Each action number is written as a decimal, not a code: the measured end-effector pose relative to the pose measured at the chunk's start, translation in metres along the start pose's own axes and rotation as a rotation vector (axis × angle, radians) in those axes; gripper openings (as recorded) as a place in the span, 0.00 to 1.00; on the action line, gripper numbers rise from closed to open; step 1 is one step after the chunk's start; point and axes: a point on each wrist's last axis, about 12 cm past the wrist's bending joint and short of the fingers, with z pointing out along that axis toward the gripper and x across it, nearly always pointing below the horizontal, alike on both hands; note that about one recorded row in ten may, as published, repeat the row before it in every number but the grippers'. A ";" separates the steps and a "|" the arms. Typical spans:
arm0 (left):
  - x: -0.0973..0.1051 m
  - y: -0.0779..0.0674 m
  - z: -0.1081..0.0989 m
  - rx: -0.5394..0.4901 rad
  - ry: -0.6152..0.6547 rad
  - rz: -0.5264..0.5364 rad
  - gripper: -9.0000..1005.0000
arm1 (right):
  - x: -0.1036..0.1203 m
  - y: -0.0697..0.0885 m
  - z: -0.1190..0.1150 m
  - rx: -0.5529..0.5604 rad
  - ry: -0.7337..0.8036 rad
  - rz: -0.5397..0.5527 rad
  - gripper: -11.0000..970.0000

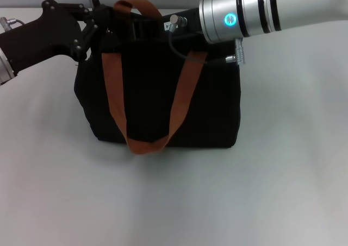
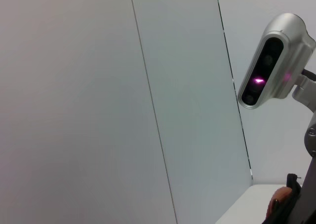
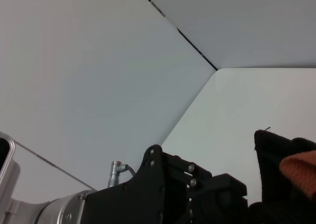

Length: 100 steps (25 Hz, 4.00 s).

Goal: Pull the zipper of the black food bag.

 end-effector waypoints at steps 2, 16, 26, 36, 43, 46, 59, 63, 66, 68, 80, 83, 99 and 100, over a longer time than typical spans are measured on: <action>0.000 0.000 0.000 0.000 0.000 -0.004 0.04 | 0.001 -0.001 0.000 0.000 -0.002 0.003 0.13; 0.001 -0.001 -0.002 -0.005 0.002 -0.009 0.04 | 0.000 0.000 -0.001 -0.005 -0.009 -0.026 0.04; 0.005 -0.001 -0.009 -0.024 0.008 -0.019 0.04 | -0.003 -0.002 -0.012 0.026 -0.019 -0.007 0.01; 0.006 -0.001 -0.011 -0.033 0.012 -0.021 0.04 | -0.006 0.001 -0.015 0.056 0.006 -0.014 0.01; 0.007 -0.002 -0.014 -0.044 0.010 -0.026 0.04 | -0.010 0.003 -0.017 0.102 0.035 -0.026 0.01; 0.008 -0.001 -0.015 -0.047 0.012 -0.026 0.04 | -0.011 0.005 -0.018 0.128 0.047 -0.036 0.01; 0.010 -0.001 -0.018 -0.063 0.021 -0.026 0.05 | -0.012 0.012 -0.032 0.220 0.065 -0.054 0.01; 0.010 -0.001 -0.018 -0.065 0.022 -0.023 0.05 | -0.011 0.015 -0.039 0.256 0.072 -0.060 0.01; 0.010 -0.001 -0.018 -0.065 0.022 -0.023 0.05 | -0.009 0.016 -0.045 0.286 0.072 -0.062 0.01; 0.010 -0.001 -0.019 -0.065 0.023 -0.022 0.05 | -0.008 0.016 -0.049 0.306 0.069 -0.062 0.01; 0.010 0.000 -0.020 -0.067 0.025 -0.022 0.05 | 0.000 0.014 -0.082 0.417 0.030 -0.060 0.01; 0.010 0.001 -0.020 -0.068 0.026 -0.020 0.05 | 0.001 0.016 -0.093 0.444 0.008 -0.062 0.01; 0.011 0.002 -0.019 -0.081 0.035 -0.021 0.05 | 0.004 0.016 -0.125 0.451 -0.069 -0.049 0.01; 0.011 0.002 -0.019 -0.082 0.036 -0.021 0.05 | 0.004 0.017 -0.126 0.430 -0.080 -0.056 0.01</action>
